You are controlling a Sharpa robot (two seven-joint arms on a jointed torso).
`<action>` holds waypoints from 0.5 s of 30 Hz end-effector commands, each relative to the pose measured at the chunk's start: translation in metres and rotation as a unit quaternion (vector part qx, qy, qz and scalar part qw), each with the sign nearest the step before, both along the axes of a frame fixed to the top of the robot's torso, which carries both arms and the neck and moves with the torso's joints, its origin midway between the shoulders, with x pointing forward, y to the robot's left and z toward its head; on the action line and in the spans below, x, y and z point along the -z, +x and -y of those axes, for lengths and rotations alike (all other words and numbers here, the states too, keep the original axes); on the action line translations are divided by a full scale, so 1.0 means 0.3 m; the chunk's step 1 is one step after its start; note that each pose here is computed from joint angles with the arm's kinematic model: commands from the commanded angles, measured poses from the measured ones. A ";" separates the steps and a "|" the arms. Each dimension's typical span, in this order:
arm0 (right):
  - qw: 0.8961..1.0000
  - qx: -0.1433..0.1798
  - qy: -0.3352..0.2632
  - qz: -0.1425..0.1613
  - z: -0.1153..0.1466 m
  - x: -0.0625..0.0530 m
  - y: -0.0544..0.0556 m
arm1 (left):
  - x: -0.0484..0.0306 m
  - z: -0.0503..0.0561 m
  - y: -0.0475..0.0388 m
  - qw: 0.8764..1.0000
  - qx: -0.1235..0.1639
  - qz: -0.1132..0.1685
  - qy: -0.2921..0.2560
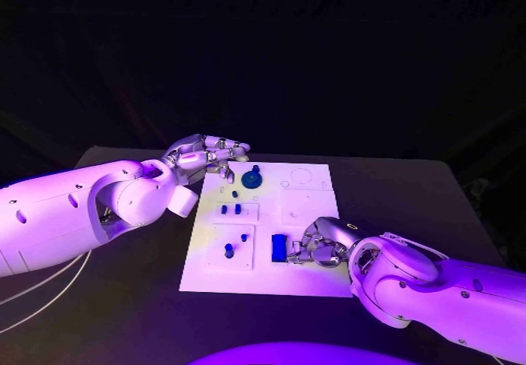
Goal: Assemble the parts on the task board
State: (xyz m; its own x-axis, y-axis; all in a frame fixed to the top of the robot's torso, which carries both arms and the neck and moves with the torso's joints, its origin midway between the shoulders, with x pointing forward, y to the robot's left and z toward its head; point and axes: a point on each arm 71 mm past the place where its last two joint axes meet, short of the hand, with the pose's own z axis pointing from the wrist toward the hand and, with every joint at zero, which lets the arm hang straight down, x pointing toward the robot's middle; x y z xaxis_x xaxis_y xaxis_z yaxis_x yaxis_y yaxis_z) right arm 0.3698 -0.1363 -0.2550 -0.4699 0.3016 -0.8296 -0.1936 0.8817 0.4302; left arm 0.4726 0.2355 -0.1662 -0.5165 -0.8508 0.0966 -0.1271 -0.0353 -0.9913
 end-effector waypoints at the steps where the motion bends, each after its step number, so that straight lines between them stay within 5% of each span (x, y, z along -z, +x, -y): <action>1: 1.000 0.012 0.016 0.011 0.022 -0.013 -0.006 | -0.002 0.004 -0.003 1.000 0.010 0.002 -0.003; 15: 0.997 0.040 0.017 0.068 0.245 -0.081 0.002 | -0.004 0.000 -0.004 1.000 0.006 0.006 -0.004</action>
